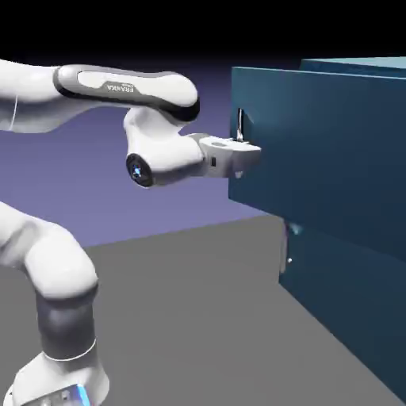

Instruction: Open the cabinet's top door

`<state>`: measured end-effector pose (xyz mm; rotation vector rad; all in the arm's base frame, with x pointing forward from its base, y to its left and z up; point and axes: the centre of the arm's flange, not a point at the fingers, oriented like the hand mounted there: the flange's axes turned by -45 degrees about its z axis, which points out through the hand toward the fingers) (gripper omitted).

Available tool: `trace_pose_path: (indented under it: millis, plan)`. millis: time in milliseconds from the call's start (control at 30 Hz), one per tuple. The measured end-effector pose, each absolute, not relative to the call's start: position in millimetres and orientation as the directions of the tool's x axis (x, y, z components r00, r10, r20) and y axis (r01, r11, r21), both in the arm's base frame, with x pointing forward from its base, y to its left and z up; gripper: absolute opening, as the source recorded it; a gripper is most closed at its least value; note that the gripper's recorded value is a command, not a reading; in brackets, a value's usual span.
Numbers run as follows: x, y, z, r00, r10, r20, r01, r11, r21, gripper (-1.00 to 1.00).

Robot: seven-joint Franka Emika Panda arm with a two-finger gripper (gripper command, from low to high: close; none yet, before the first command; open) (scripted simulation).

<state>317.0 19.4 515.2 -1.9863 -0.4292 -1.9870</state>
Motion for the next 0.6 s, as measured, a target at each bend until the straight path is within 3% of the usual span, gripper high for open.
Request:
trace_pose_path:
  millis: [600]
  plan:
    - [260,-38,515,0.000,0.000,1.000,0.552,-0.834,0.000,-1.00]
